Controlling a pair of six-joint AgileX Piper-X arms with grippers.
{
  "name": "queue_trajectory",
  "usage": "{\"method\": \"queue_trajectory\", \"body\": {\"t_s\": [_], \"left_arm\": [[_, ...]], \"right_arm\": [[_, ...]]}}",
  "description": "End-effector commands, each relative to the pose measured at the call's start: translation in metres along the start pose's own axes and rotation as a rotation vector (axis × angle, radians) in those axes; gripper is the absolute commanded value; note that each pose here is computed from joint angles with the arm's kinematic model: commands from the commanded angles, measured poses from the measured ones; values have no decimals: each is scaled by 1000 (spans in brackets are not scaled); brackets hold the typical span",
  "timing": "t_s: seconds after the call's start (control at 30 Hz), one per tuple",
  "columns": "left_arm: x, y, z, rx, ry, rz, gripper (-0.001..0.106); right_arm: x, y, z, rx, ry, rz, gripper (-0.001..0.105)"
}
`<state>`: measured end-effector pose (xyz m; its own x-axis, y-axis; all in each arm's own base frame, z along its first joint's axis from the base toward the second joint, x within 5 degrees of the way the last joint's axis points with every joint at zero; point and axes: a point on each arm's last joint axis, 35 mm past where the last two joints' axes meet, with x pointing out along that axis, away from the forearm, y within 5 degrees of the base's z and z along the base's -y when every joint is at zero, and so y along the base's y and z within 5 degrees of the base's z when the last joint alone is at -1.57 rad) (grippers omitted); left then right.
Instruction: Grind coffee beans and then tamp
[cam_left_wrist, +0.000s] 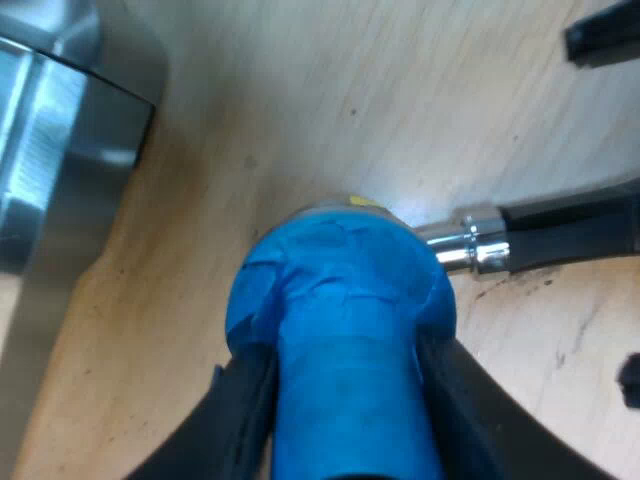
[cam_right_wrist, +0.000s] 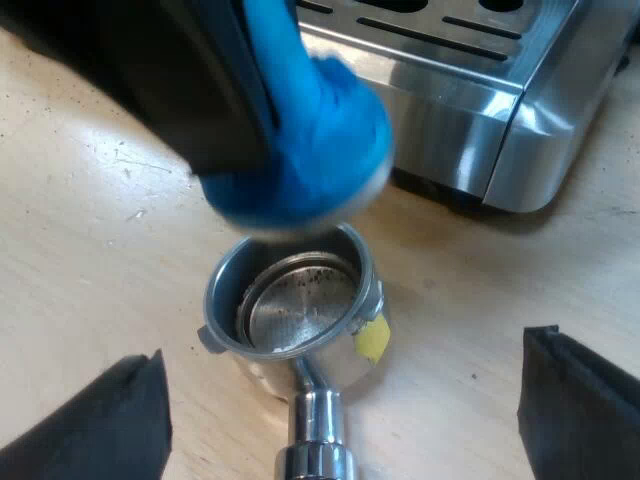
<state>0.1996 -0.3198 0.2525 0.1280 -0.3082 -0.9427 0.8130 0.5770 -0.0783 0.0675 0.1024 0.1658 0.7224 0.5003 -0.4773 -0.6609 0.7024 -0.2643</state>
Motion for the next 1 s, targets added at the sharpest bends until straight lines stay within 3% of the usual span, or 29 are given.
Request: {"method": "queue_trajectory", "body": {"t_s": [0.03, 0.1, 0.23, 0.4, 0.57, 0.77, 1.0], "left_arm": [[-19, 5, -4, -13, -12, 0, 0], [-28, 10, -7, -28, -11, 5, 0], [-50, 28, -13, -84, -28, 26, 0], [-76, 45, -25, -148, -43, 45, 0], [-94, 62, -52, -233, -70, 67, 0], [-94, 79, -90, -327, -46, 94, 0], [-77, 101, -131, -444, 18, 125, 0]], "right_arm": [[-1, 0, 4, -3, -15, 1, 72], [-1, 0, 4, -3, -15, 1, 72], [-1, 0, 4, -78, -16, 1, 72], [-1, 0, 4, -82, -16, 1, 72], [-1, 0, 4, -82, -16, 1, 72], [-1, 0, 6, -74, -35, 19, 72], [-1, 1, 10, -61, -71, 55, 72]]}}
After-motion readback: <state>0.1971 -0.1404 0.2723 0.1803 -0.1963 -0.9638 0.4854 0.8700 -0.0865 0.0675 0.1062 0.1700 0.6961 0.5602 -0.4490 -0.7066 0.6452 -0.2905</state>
